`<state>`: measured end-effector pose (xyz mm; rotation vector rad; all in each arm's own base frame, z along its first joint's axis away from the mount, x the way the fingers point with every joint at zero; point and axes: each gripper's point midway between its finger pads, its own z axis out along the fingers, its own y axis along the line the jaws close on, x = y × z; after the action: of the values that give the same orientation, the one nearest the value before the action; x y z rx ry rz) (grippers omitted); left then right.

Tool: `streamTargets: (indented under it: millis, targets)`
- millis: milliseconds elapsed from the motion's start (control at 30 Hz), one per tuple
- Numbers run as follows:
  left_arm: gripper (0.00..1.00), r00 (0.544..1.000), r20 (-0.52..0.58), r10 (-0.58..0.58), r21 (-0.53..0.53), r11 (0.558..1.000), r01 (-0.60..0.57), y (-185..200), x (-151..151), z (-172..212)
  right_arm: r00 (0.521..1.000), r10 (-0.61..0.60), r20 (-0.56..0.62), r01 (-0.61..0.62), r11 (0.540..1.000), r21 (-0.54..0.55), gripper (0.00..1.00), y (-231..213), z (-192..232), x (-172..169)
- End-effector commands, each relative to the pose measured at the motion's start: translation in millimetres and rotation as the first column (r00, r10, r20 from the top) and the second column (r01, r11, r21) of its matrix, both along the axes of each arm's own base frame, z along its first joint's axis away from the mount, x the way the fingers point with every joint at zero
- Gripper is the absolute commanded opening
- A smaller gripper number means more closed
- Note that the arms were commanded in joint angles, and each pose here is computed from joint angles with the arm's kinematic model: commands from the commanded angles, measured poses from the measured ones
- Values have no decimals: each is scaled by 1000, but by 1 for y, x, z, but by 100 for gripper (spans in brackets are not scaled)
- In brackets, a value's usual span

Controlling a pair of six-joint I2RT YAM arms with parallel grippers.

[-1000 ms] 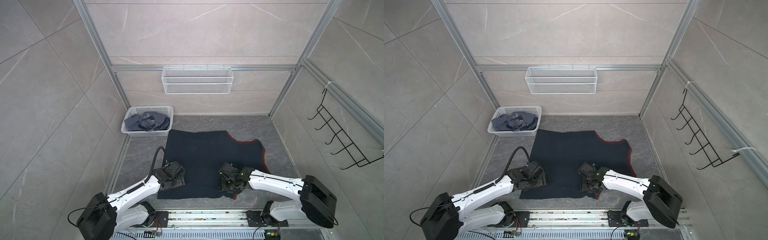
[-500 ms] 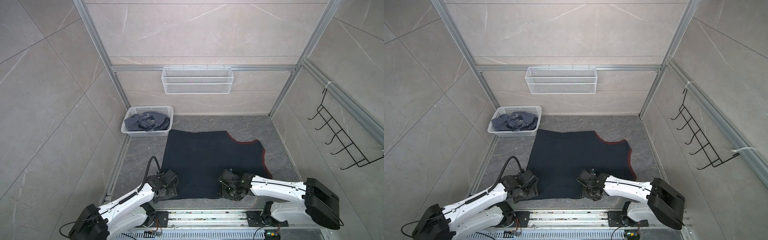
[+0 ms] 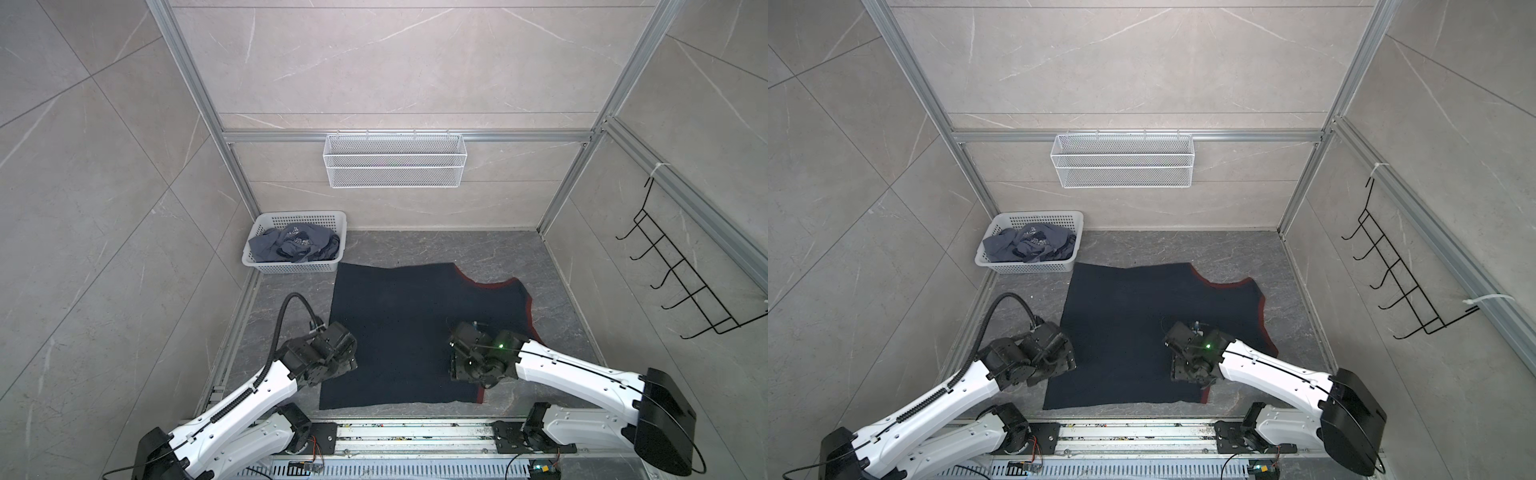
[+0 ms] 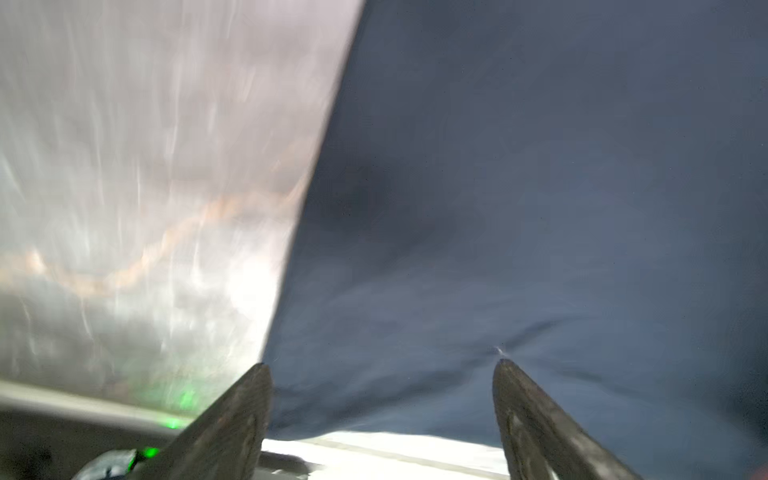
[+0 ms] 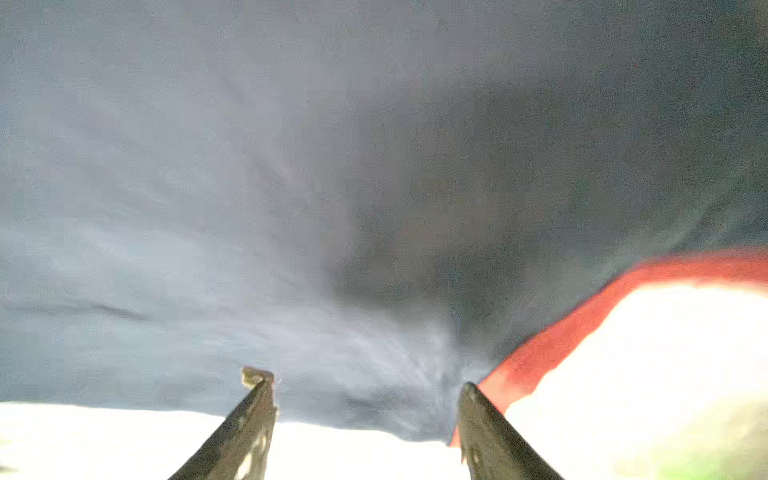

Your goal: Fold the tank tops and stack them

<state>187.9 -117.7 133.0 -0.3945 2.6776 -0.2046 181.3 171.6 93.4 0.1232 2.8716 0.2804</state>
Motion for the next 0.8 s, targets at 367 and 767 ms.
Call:
streamTargets:
  millis: [367,767]
  targets:
    - [84,979,163,-124,269,960,77,-58,277,40,960,-172,222,126,970,209,68,-36,28,250]
    - [79,996,61,-66,380,924,38,-34,350,-27,964,-203,173,166,965,205,65,-39,-17,359]
